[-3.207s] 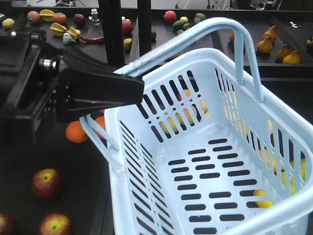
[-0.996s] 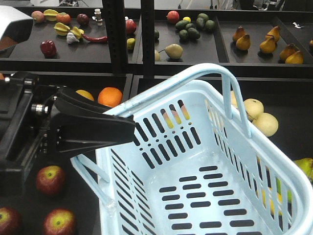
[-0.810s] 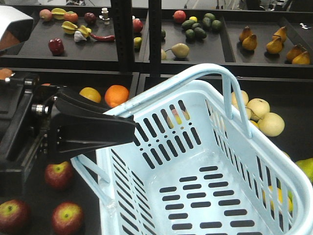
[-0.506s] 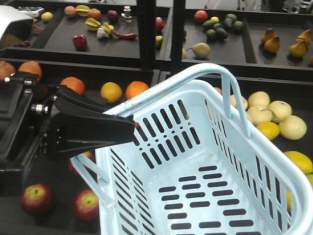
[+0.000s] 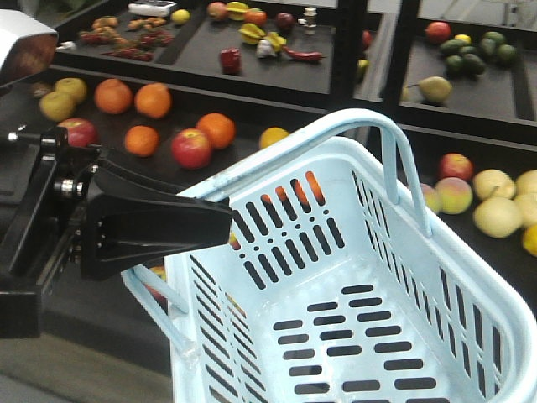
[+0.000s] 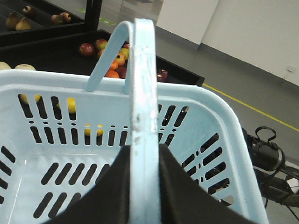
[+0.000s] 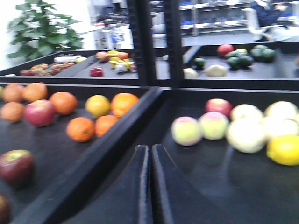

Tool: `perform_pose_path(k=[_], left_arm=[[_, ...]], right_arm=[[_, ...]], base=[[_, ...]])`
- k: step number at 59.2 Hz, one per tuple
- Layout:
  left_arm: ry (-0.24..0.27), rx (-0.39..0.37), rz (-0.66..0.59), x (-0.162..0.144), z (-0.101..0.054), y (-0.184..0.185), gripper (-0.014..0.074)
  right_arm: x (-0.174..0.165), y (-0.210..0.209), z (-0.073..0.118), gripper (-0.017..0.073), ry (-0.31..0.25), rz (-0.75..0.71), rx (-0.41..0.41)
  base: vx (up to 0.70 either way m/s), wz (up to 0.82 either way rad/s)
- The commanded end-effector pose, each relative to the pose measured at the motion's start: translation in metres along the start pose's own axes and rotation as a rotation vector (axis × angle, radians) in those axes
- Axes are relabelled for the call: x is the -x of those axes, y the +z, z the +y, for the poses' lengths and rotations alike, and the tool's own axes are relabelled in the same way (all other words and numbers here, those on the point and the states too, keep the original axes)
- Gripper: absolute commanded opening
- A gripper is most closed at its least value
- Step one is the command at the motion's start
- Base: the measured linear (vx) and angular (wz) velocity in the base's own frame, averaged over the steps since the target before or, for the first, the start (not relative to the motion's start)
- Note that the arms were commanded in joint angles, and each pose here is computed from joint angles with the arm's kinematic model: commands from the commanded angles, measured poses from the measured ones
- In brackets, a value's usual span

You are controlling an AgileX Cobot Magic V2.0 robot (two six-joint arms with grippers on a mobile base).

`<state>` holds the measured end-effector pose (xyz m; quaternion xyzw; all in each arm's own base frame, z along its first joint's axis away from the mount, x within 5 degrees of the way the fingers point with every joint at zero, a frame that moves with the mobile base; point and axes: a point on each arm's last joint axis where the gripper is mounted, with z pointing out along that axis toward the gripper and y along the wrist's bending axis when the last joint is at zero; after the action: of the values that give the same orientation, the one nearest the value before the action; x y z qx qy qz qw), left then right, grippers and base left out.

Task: Pick three apples into basket with both arms
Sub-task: 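Hold the lifted basket with the left gripper while backing away, then turn the base carrying the basket toward the apple table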

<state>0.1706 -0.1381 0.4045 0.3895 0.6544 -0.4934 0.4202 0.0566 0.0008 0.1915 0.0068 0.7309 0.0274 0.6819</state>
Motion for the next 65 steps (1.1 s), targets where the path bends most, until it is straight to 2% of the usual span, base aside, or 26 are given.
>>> perform_pose_path(k=[1,65], left_arm=[[0.043,0.022,-0.014,0.0079,-0.0078,-0.0053,-0.0006],[0.043,0.022,-0.014,0.0079,-0.0078,-0.0053,-0.0006]], right_arm=[[0.0032,-0.0004,0.0014,-0.0005,-0.008,-0.073,0.016],[0.0032,-0.0004,0.0014,-0.0005,-0.008,-0.073,0.016]], base=[[-0.12,0.47],[-0.13,0.52]])
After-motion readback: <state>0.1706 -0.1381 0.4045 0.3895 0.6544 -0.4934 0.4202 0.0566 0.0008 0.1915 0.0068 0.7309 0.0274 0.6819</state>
